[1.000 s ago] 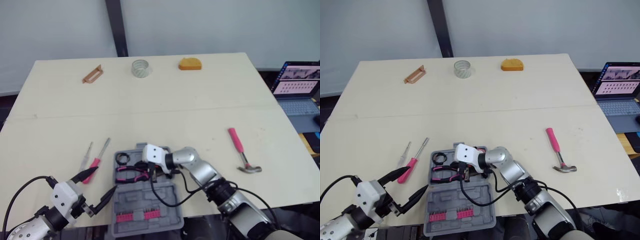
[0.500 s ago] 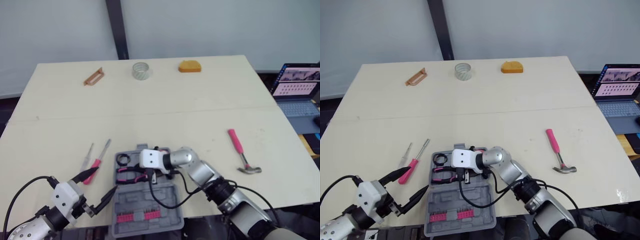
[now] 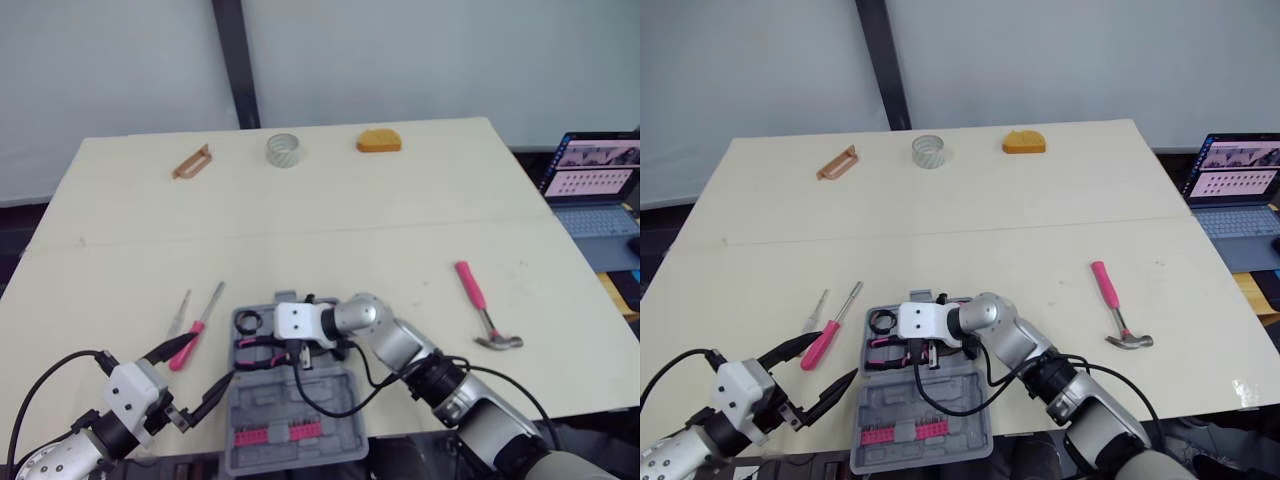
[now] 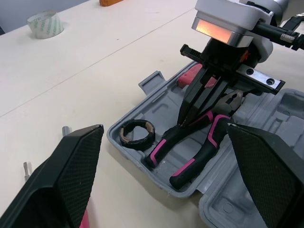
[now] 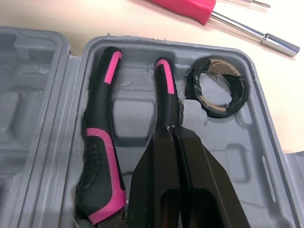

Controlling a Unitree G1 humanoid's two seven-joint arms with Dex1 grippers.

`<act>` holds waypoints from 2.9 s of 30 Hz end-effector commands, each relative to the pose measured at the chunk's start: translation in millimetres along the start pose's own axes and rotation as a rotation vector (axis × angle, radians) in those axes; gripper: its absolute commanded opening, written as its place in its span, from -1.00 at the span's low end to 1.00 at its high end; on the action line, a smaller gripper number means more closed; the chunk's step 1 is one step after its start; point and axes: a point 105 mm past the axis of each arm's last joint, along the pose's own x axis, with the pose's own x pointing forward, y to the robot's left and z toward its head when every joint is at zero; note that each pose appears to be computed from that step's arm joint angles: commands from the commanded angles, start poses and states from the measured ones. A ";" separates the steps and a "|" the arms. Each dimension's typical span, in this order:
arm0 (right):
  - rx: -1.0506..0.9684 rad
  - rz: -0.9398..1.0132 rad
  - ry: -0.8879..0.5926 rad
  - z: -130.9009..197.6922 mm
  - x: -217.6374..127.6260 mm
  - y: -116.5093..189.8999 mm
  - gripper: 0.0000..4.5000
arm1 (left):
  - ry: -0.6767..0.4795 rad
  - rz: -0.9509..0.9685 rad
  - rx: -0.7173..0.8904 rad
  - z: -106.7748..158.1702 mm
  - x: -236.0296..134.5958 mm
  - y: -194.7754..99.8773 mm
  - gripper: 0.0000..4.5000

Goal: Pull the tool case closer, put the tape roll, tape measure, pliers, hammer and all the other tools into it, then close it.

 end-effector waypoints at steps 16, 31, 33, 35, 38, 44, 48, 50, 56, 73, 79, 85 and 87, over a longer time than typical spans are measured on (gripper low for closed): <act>0.189 -0.001 -0.006 -27.9 1.5 12.0 -0.95 | 0.024 -0.011 0.004 -1.8 5.0 4.5 1.00; 0.505 -0.236 -0.286 -31.4 -165.5 -13.5 0.98 | 0.105 0.064 -0.084 -16.8 -3.5 71.4 1.00; 0.561 -0.311 -0.244 -50.3 -198.4 -6.8 0.98 | 0.134 0.115 -0.090 -20.5 -15.5 88.8 1.00; 0.600 -0.364 -0.221 -61.0 -218.6 -1.7 0.98 | 0.152 0.153 -0.100 -23.9 -25.2 100.4 1.00; 0.693 -0.533 -0.110 -100.7 -271.9 12.9 0.98 | 0.208 0.253 -0.110 -34.9 -56.9 130.1 1.00; 0.792 -0.794 0.043 -156.0 -337.2 34.4 0.98 | 0.253 0.347 -0.087 -41.1 -91.3 164.4 1.00; 0.834 -0.878 0.078 -176.3 -357.3 44.8 0.98 | 0.272 0.358 -0.080 -44.2 -99.6 171.8 1.00; 0.863 -0.912 0.093 -186.0 -367.1 52.1 0.98 | 0.278 0.374 -0.078 -45.0 -104.4 178.2 1.00; 0.882 -0.919 0.133 -199.1 -375.7 64.3 0.98 | 0.274 0.371 -0.074 -46.4 -105.1 180.5 1.00; 0.878 -0.920 0.169 -208.5 -379.1 65.4 0.98 | 0.304 0.385 -0.078 -55.3 -108.1 177.9 1.00; 0.871 -0.926 0.146 -204.5 -378.9 58.6 0.98 | 0.324 0.404 -0.089 -59.3 -111.2 180.9 1.00; 0.868 -0.925 0.145 -203.5 -379.9 56.1 0.98 | 0.327 0.396 -0.089 -61.0 -109.8 182.2 1.00; 0.866 -0.923 0.146 -203.0 -380.4 55.4 0.98 | 0.326 0.396 -0.088 -61.3 -109.2 182.9 1.00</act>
